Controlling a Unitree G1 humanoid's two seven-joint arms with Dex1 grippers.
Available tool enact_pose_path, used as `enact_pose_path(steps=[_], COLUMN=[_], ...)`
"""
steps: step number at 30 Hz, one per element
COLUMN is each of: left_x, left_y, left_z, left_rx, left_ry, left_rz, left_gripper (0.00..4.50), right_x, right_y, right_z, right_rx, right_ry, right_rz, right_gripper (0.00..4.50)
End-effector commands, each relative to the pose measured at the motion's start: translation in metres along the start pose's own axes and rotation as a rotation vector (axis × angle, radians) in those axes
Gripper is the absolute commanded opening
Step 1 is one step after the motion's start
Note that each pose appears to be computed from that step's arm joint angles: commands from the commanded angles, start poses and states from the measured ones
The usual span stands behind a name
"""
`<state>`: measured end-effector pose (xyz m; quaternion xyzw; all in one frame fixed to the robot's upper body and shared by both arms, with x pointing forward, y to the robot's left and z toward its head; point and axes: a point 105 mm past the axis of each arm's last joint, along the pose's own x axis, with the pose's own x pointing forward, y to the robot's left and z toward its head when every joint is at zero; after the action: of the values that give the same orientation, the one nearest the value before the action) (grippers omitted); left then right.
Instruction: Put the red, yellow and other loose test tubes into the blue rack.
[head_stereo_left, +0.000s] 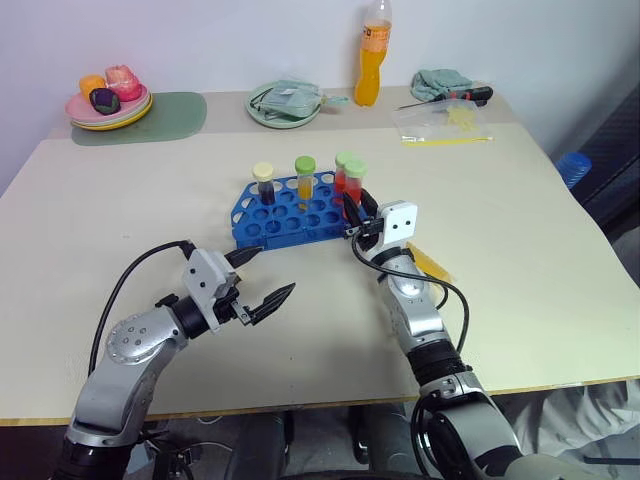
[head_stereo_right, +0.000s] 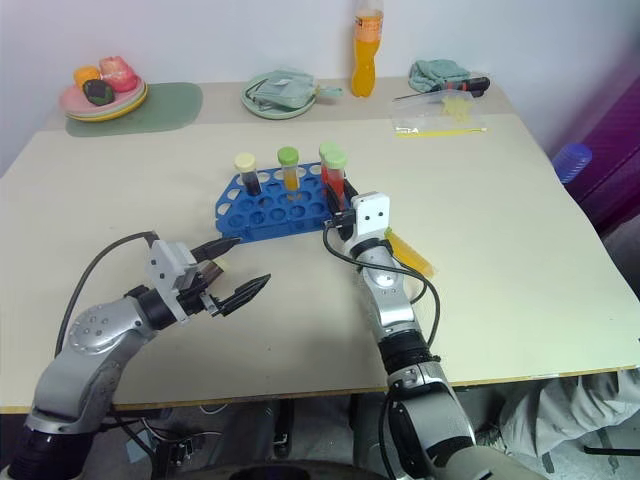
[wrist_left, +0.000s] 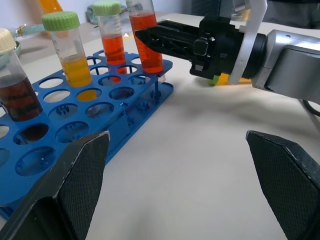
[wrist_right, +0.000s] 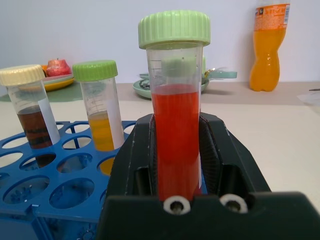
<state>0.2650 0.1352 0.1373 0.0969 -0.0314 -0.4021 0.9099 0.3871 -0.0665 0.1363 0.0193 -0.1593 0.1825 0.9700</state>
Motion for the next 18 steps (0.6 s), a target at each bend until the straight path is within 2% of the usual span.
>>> enact_pose_path(steps=[1,3,4,7,9,13,18], left_x=[0.0,-0.001,-0.001,-0.003,-0.004,-0.002,0.008], left_y=[-0.001,-0.002,-0.002,0.0,0.001,-0.001,-0.024], left_z=[0.016,0.016,0.016,0.018,0.019,0.022,0.023], left_rx=[0.036,0.036,0.036,0.036,0.037,0.041,0.025], left_ry=[-0.047,-0.046,-0.046,-0.046,-0.046,-0.049,-0.038], left_rz=[-0.015,-0.015,-0.015,-0.009,-0.007,-0.032,-0.211], left_gripper=[4.5,4.5,4.5,4.5,4.5,4.5,4.5], right_x=[0.002,0.002,0.002,-0.006,-0.015,-0.059,-0.097], right_y=[-0.001,-0.003,-0.006,-0.014,-0.017,-0.03,-0.071], right_z=[0.013,0.023,0.03,0.059,0.07,0.085,0.082], right_rx=[-0.017,-0.067,-0.073,-0.121,-0.111,-0.119,-0.136], right_ry=[-0.05,-0.074,-0.086,-0.086,-0.031,0.301,0.742], right_rz=[0.0,-0.002,-0.006,0.045,0.096,0.275,0.23], right_gripper=[2.63,3.74,4.15,4.15,4.15,4.15,4.15])
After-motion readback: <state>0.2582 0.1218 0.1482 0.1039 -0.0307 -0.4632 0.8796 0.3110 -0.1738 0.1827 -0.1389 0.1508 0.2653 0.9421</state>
